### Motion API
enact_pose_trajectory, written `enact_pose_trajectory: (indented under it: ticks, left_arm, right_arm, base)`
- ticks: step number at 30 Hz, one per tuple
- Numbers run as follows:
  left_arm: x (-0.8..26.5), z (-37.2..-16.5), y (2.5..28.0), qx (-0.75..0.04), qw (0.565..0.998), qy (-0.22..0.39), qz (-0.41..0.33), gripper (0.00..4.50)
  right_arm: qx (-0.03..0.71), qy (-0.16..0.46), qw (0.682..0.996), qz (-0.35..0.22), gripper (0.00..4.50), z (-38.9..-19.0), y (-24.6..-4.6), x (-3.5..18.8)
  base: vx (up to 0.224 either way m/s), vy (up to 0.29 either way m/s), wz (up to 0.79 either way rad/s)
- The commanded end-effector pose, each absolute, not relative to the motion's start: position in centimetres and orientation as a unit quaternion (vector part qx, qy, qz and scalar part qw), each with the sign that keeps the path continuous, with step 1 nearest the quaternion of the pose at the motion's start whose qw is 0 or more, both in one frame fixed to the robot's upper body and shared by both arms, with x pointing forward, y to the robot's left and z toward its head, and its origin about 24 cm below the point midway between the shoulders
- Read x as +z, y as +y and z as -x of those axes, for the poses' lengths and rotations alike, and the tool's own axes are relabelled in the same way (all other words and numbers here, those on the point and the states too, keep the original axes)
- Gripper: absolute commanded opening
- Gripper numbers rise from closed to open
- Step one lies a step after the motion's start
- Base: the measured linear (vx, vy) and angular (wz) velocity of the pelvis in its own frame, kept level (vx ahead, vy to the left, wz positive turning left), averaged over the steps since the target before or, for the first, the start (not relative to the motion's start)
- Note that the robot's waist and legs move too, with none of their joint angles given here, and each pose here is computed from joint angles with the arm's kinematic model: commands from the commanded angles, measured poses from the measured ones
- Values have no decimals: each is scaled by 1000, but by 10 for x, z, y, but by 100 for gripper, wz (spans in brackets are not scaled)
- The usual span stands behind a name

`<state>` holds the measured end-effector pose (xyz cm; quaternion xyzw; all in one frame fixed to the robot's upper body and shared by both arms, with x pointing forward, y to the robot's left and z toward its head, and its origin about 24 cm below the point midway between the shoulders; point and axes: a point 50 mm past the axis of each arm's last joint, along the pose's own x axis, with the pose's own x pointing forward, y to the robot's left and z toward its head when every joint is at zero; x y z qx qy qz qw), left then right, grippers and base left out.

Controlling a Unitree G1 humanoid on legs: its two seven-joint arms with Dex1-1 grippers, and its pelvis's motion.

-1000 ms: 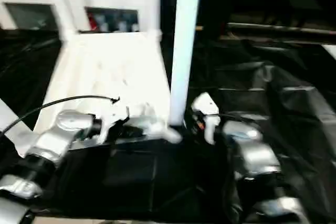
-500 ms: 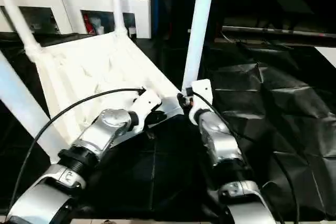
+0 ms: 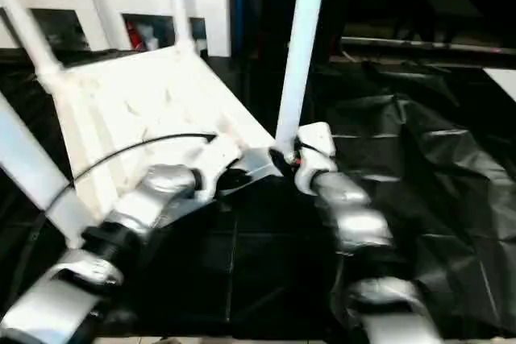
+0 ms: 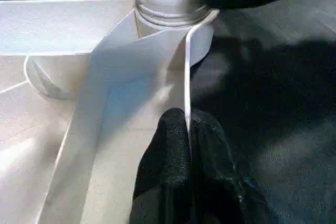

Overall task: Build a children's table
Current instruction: Rotate leg to tighten

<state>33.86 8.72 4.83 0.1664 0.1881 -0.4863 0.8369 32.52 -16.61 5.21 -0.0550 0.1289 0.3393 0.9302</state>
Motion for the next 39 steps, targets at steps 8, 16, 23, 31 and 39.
enact_pose_trajectory:
  ticks: [8,16,23,31,39]
  left_arm:
    - [52,-316,109,-605,760,182,-151,0]
    - [51,-309,114,-625,743,186,-149,0]
    - [50,-309,114,-623,744,189,-150,0]
    - [49,-308,115,-621,745,191,-153,0]
    - [45,-325,109,-536,805,202,-155,0]
  right_arm:
    - [470,142,867,86,316,-305,-176,64]
    - [520,153,835,93,316,-300,-163,59]
    - [533,162,826,88,248,-298,-157,54]
    - [532,168,826,80,214,-298,-158,51]
    - [431,179,884,30,207,-306,-157,34]
  base:
    - [0,0,0]
    - [0,0,0]
    - [0,0,0]
    - [0,0,0]
    - [0,0,0]
